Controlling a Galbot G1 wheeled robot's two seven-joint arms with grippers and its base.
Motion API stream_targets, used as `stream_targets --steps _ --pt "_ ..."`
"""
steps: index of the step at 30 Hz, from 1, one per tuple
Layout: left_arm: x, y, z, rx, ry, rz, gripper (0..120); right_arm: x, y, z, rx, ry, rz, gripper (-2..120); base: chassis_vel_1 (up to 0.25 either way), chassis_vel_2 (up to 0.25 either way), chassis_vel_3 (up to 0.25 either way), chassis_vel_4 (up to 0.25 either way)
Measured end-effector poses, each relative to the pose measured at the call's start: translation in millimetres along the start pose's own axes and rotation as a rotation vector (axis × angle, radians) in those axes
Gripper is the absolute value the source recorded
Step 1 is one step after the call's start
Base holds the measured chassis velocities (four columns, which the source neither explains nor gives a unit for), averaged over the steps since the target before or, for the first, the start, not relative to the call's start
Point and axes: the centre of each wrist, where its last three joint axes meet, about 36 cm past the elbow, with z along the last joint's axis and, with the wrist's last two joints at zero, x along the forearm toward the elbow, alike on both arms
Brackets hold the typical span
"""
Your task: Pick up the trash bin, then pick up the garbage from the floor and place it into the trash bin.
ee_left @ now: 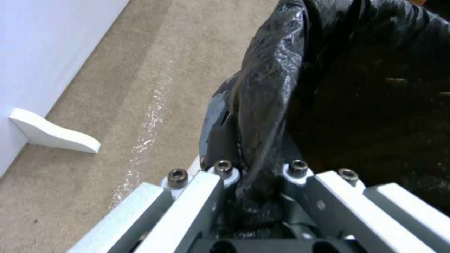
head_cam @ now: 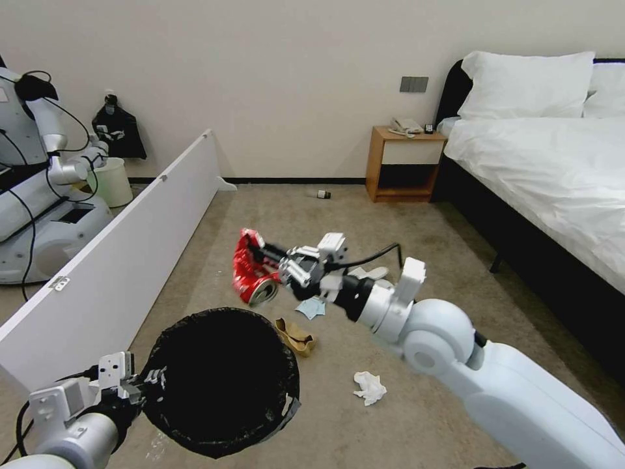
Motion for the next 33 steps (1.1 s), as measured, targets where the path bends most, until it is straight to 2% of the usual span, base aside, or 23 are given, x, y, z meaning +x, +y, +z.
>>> stream_targets --steps 7,22,24,25,27,30,32,33 --pt "-0.8 1.4 -2.8 -0.002 -0.004 0.003 4 -3 21 19 -0.072 0.083 -0.046 5 0.0 0.0 0.0 0.0" --pt "-1.6 3.4 -4.8 -0.001 -0.002 0.009 4 -8 33 38 -0.119 0.139 -0.05 7 0.0 0.0 0.0 0.0" --pt "-1.8 3.5 -4.9 0.0 -0.001 0.012 4 -10 33 42 -0.121 0.152 -0.041 14 0.0 0.0 0.0 0.0" --pt "-1.8 3.5 -4.9 0.0 -0.001 0.012 4 -10 33 42 -0.121 0.152 -0.041 14 0.0 0.0 0.0 0.0" --pt "-1.2 3.3 -4.7 0.0 0.003 0.014 4 -13 32 46 -0.122 0.162 -0.031 26 0.0 0.0 0.0 0.0" --pt "-0.5 3.1 -4.5 -0.001 0.005 0.014 4 -14 31 47 -0.121 0.166 -0.027 32 0.0 0.0 0.0 0.0" --pt "-0.2 3.3 -4.7 -0.002 0.008 0.013 4 -16 29 48 -0.118 0.168 -0.023 44 0.0 0.0 0.0 0.0" --pt "-0.2 3.3 -4.7 -0.002 0.008 0.013 4 -16 29 48 -0.118 0.168 -0.023 44 0.0 0.0 0.0 0.0"
